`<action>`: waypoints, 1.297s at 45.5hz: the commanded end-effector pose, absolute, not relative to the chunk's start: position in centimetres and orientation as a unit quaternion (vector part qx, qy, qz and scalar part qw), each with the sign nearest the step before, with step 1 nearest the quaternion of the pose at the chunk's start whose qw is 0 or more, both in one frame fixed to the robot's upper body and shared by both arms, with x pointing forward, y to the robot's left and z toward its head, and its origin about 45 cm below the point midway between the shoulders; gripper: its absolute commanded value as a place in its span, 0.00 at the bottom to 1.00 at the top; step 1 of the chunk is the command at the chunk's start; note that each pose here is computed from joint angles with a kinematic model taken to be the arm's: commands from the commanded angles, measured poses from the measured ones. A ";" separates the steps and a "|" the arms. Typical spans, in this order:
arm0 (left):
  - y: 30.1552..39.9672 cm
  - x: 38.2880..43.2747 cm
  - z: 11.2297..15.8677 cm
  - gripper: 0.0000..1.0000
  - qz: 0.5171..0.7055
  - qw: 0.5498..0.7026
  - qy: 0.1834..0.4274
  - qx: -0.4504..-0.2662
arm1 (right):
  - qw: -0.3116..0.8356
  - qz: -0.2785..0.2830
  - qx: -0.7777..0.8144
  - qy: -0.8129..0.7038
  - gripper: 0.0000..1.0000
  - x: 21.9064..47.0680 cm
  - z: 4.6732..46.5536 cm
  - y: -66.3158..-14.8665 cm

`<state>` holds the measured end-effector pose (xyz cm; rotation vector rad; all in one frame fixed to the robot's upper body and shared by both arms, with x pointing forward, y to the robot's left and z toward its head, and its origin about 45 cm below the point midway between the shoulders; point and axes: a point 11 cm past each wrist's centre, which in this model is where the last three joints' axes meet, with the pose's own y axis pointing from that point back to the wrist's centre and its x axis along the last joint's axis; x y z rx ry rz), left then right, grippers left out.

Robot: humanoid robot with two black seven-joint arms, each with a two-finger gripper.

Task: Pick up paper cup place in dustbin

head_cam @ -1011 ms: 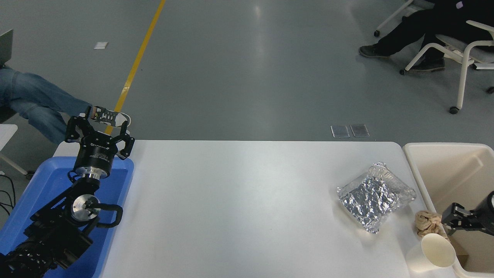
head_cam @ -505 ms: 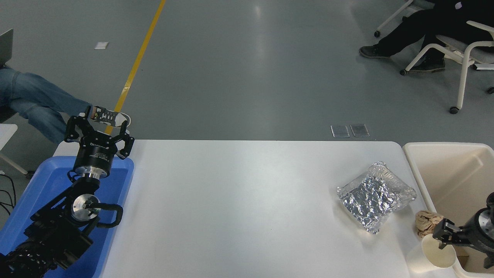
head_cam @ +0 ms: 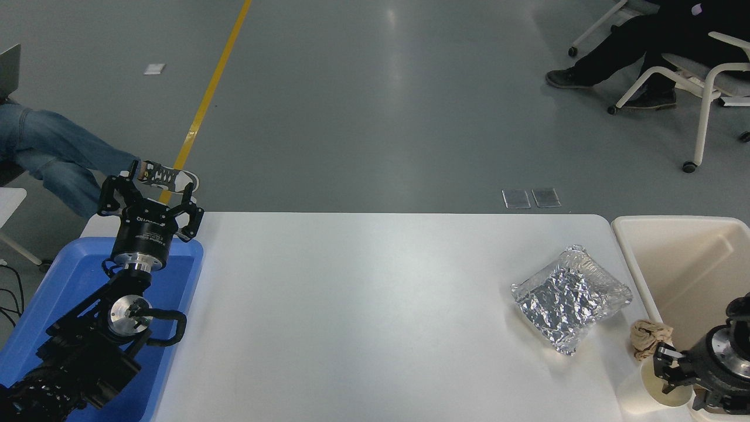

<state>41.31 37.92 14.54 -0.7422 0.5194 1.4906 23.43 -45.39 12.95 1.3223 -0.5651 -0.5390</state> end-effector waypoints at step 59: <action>37.96 41.31 14.55 0.99 0.655 0.643 0.228 -0.325 | 0.610 -0.139 0.725 -0.288 0.00 34.2 37.5 -41.8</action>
